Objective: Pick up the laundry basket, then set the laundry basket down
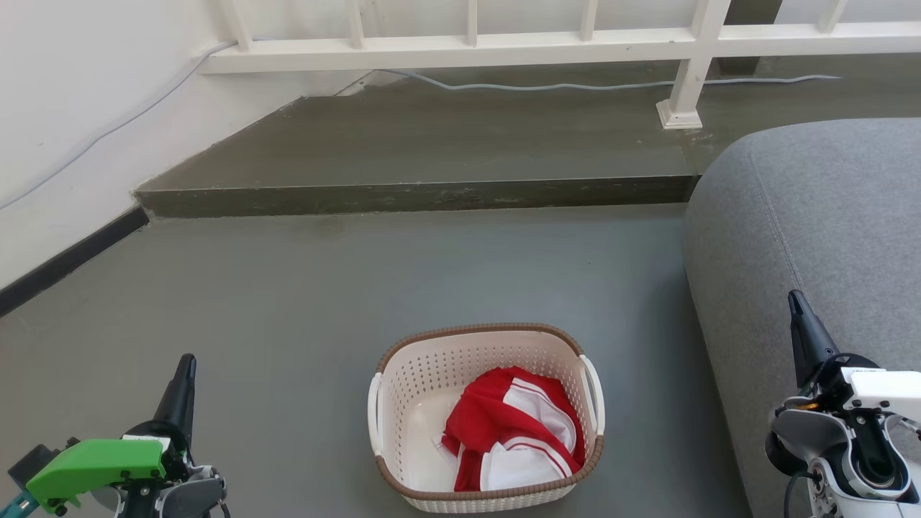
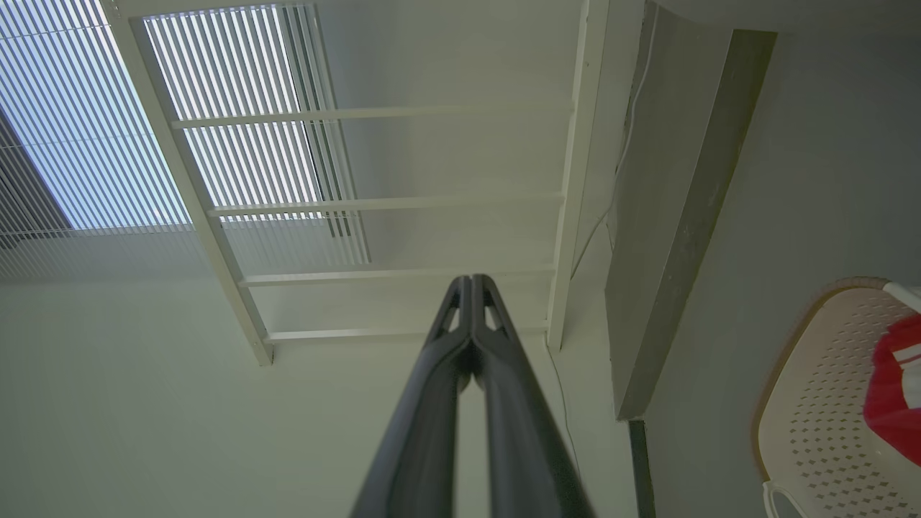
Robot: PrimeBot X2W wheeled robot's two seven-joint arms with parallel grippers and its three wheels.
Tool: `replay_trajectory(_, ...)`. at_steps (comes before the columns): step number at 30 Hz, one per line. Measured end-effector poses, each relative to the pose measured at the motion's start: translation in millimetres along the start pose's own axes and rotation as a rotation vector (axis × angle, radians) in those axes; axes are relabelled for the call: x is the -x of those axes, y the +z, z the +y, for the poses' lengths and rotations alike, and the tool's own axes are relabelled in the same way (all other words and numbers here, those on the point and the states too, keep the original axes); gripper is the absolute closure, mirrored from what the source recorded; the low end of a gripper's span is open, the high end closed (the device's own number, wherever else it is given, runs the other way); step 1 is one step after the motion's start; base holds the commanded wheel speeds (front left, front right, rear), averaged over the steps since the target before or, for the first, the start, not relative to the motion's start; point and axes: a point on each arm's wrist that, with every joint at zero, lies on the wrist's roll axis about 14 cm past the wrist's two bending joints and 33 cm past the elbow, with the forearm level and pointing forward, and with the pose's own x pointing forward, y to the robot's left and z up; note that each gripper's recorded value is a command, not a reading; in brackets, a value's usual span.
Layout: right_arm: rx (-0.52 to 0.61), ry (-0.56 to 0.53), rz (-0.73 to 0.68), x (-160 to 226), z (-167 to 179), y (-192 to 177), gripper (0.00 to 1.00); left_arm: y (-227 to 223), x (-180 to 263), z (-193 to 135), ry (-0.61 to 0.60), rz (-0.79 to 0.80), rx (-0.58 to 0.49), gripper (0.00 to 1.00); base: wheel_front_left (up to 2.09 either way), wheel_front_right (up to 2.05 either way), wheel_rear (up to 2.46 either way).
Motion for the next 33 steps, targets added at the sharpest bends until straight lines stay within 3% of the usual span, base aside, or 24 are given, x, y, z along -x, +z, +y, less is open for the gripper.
replay_trajectory(33, -0.001, 0.0, -0.002, 0.0, 0.0, 0.5, 1.0, 0.5, 0.3, 3.0, 0.009, 0.0, 0.001, 1.0, 0.0, 0.0, 0.0)
